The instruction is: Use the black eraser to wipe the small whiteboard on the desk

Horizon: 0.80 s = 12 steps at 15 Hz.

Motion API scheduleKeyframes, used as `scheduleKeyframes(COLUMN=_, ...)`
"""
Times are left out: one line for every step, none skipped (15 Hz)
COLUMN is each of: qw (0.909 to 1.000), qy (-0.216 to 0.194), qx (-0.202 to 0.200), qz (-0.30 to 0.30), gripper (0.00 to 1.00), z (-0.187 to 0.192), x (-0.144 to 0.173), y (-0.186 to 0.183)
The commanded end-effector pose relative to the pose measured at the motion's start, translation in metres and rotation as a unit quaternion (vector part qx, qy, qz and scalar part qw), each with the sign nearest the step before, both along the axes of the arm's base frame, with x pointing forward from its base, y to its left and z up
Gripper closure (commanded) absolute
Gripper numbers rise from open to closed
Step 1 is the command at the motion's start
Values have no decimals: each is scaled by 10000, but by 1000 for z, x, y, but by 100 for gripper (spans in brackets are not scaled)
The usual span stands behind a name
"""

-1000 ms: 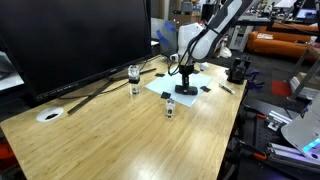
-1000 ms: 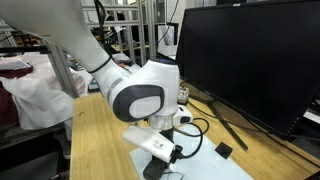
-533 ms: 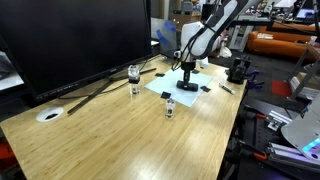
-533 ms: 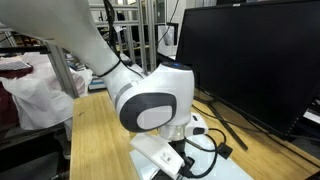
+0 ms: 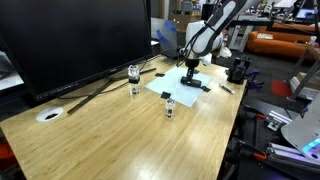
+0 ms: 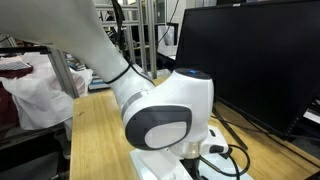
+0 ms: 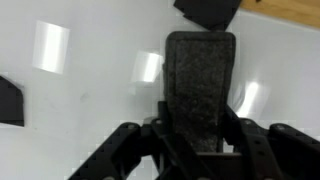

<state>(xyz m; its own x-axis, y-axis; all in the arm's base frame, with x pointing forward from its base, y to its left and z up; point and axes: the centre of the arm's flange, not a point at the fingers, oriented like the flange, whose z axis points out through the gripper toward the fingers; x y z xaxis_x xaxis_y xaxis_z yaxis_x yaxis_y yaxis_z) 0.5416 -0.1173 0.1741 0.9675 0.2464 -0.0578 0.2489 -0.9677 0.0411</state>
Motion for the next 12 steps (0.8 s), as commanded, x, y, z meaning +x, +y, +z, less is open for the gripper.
scheduleKeyframes(qw=9995, qy=-19, qx=-38, qz=-300, gripper=74, z=-16, x=1, y=-26)
scheduleKeyframes(qw=9994, qy=-16, qx=-50, qz=-332, gripper=74, z=-16, x=1, y=-29)
scheduleKeyframes(qw=9995, qy=-12, qx=-44, qz=-321, gripper=74, z=-17, x=2, y=-29)
scheduleKeyframes(qw=9996, qy=-8, qx=-29, qz=-281, gripper=74, z=-17, x=4, y=-27)
scheduleKeyframes(qw=9998, qy=-1, qx=-9, qz=-201, gripper=74, z=-17, x=7, y=-22)
scheduleKeyframes(qw=10000, qy=15, qx=-1, qz=-85, gripper=74, z=-18, x=10, y=-15)
scheduleKeyframes(qw=10000, qy=25, qx=10, qz=12, gripper=74, z=-18, x=13, y=-10)
scheduleKeyframes(qw=9999, qy=40, qx=26, qz=137, gripper=74, z=-19, x=17, y=-2)
scheduleKeyframes(qw=9994, qy=77, qx=60, qz=318, gripper=74, z=-21, x=23, y=7)
scheduleKeyframes(qw=9987, qy=120, qx=82, qz=490, gripper=74, z=-22, x=28, y=16)
scheduleKeyframes(qw=9976, qy=195, qx=73, qz=662, gripper=74, z=-26, x=32, y=25)
scheduleKeyframes(qw=9963, qy=240, qx=99, qz=825, gripper=74, z=-29, x=35, y=33)
